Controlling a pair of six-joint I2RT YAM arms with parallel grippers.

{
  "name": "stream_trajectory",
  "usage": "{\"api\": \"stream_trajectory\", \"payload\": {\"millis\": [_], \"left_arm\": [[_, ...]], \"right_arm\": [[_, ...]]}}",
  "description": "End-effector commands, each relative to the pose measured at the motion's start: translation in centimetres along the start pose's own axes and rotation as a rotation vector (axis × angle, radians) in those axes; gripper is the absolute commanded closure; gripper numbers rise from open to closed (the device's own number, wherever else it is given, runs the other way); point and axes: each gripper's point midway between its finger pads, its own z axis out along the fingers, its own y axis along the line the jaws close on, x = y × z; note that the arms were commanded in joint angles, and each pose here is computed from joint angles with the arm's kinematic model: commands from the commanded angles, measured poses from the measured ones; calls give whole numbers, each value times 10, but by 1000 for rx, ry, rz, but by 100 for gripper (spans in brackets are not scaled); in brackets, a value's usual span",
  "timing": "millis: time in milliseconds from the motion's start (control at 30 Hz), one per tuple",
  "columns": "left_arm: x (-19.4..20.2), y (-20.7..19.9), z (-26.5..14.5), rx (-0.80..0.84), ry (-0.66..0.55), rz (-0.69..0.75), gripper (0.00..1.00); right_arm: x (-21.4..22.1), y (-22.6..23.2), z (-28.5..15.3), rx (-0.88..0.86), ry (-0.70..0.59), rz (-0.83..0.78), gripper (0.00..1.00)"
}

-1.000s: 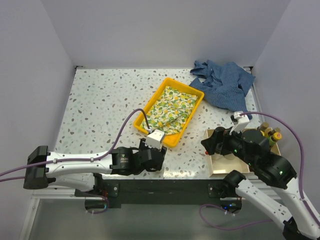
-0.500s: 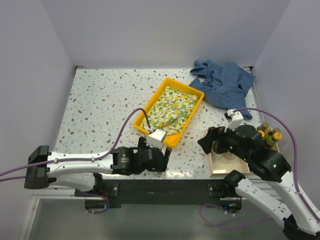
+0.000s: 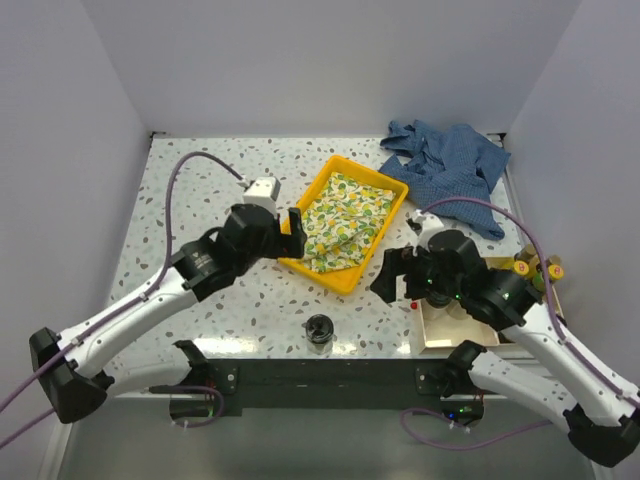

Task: Organize the condiment bottles
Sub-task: Move the bottle to the corner of the board, then pick up the bottle from the corner of the board.

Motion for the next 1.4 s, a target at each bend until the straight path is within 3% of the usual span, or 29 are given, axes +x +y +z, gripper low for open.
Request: {"api": "stream_trajectory", "payload": {"millis": [0, 133, 300, 600, 767, 1067, 1200, 1367], "left_arm": [[-52, 40, 14, 8, -53, 36, 0], [-58, 88, 30, -102, -61, 54, 0], [-26, 139, 46, -267, 2, 113, 0], [-26, 147, 41, -301, -3, 135, 0], [-27, 148, 38, -307, -11, 133, 0], [-28, 147, 36, -304, -15, 133, 0], [-29, 147, 35, -302, -19, 131, 0], [-27, 145, 35, -293, -17, 130, 0]], "right_arm": [[0, 47, 11, -74, -5, -80, 5], [22, 81, 27, -64, 41, -176, 4], [51, 112, 51, -33, 94, -274, 3], [77, 143, 81, -41, 139, -351, 2], [92, 140, 101, 41, 180, -397, 5], [96, 118, 102, 173, 195, -373, 21], [97, 114, 96, 181, 207, -346, 40], [94, 109, 86, 194, 195, -294, 51]]}}
